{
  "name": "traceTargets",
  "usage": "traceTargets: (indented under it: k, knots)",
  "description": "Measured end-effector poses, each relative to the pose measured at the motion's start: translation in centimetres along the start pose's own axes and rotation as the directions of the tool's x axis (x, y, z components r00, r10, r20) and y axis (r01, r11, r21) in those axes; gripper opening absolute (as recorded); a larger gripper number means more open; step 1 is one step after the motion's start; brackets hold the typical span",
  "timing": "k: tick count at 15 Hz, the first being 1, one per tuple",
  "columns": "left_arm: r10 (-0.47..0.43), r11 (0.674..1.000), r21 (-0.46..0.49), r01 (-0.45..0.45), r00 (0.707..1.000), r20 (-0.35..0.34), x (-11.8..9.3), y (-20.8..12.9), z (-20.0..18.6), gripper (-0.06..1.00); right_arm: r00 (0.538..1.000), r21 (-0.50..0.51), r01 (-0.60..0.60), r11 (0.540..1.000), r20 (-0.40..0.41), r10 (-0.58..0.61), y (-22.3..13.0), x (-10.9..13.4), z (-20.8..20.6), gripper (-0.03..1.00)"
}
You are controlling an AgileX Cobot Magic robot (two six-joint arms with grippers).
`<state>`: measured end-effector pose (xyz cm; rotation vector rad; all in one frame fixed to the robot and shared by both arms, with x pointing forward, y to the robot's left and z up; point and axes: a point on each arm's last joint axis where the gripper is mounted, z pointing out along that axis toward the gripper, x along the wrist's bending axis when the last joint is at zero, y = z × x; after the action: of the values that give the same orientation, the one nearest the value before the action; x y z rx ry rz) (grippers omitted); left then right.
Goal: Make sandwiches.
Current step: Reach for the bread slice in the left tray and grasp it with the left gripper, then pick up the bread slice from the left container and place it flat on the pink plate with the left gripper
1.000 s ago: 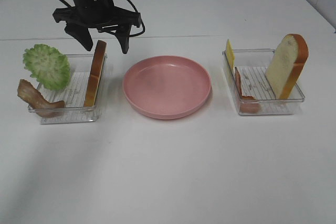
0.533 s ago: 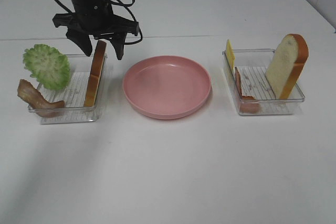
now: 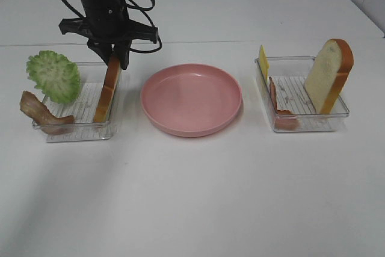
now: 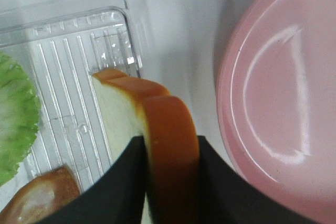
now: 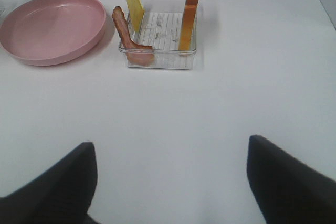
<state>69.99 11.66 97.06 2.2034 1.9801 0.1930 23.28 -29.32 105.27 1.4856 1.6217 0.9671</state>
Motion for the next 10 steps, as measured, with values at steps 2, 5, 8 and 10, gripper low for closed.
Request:
traceTargets:
  k: [2,5,8,10]
  knots:
    - [-0.003,1.0,-0.001,0.003,1.0,-0.004,0.0,0.0,0.0,0.22,1.0,0.0,0.0,1.0,0.0,0.0,0.0,0.0,0.0,0.75]
    - [-0.004,1.0,-0.016,0.004,1.0,0.001,0.1,0.0,-1.1,0.22,1.0,0.0,0.0,1.0,0.0,0.0,0.0,0.0,0.0,0.75]
    - [-0.011,0.997,-0.078,0.014,0.999,0.042,0.0,0.0,-4.7,0.22,1.0,0.0,0.0,1.0,0.0,0.0,0.0,0.0,0.0,0.75]
    - [-0.006,0.993,-0.121,0.014,0.998,0.068,0.0,-0.1,-7.1,0.22,1.0,0.0,0.0,1.0,0.0,0.0,0.0,0.0,0.0,0.75]
